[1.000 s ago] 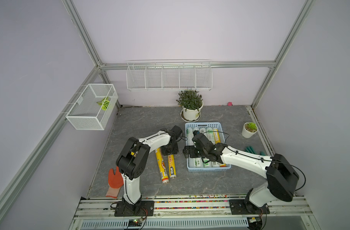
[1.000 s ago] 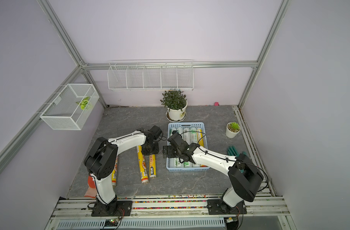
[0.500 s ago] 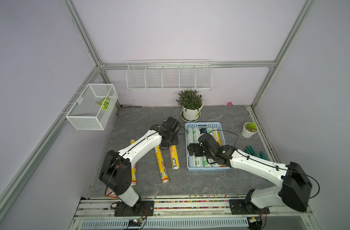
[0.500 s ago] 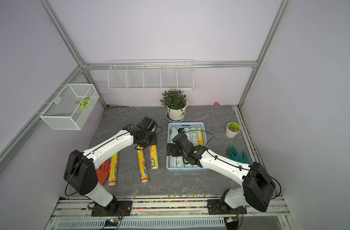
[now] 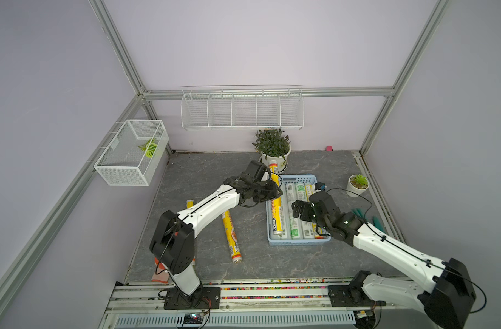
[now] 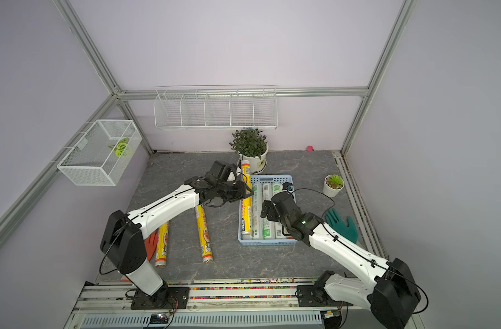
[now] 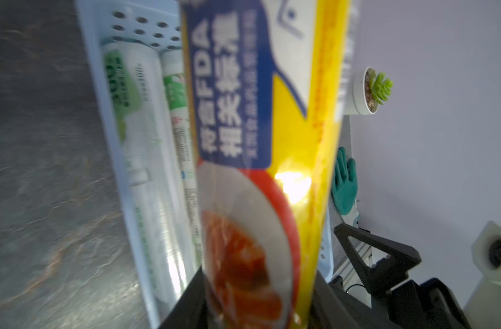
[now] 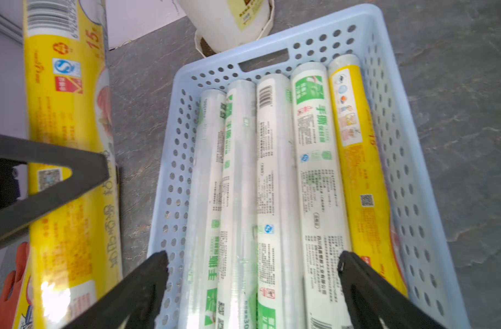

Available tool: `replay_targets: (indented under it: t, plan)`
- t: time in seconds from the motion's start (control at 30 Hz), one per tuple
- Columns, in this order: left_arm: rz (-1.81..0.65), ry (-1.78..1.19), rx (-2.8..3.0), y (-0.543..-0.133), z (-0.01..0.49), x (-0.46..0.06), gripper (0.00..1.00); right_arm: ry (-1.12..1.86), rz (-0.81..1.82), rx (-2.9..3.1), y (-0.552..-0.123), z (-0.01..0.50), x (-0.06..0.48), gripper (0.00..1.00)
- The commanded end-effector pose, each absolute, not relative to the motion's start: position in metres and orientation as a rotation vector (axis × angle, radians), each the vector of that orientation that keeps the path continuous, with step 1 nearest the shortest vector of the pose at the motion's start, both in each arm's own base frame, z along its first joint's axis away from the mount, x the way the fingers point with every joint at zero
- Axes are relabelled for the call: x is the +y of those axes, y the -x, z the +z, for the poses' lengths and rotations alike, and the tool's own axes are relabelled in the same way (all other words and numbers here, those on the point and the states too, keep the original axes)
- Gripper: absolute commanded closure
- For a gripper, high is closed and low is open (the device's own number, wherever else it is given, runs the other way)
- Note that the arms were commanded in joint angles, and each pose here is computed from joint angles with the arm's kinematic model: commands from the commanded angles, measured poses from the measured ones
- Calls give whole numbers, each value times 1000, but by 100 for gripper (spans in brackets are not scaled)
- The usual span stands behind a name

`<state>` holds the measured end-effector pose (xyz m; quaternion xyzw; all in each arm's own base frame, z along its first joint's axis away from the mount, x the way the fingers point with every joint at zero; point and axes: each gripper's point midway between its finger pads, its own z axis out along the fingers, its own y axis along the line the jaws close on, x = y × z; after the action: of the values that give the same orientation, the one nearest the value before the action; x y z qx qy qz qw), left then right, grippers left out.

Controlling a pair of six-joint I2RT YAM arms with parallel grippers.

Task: Put the plastic wrap into the basket
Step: Pick up the plastic wrap from the center of the board, then place the plastic wrap in the basket.

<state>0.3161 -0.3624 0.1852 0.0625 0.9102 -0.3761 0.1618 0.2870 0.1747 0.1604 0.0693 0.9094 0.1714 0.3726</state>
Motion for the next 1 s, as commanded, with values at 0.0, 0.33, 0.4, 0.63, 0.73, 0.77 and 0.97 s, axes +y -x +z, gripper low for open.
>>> replay_targets:
  t: [0.0, 0.33, 0.4, 0.63, 0.73, 0.77, 0.97]
  plan:
    - [-1240, -234, 2539, -315, 206, -393, 78, -233, 480, 2349, -278, 154, 162, 1]
    - [-1292, -157, 2649, -314, 169, -427, 77, -356, 538, 2366, -269, 143, 117, 2]
    - [-1278, -153, 2672, -316, 164, -433, 77, -367, 582, 2378, -268, 140, 114, 2]
    - [-1149, -146, 2774, -321, 141, -450, 76, -421, 607, 2432, -267, 130, 99, 2]
    - [-1070, -119, 2816, -322, 130, -448, 75, -425, 597, 2435, -265, 129, 96, 2]
    - [-1054, -111, 2825, -322, 127, -448, 75, -425, 597, 2433, -265, 128, 96, 2]
    - [-1027, -107, 2873, -314, 113, -455, 73, -448, 608, 2441, -262, 120, 96, 2]
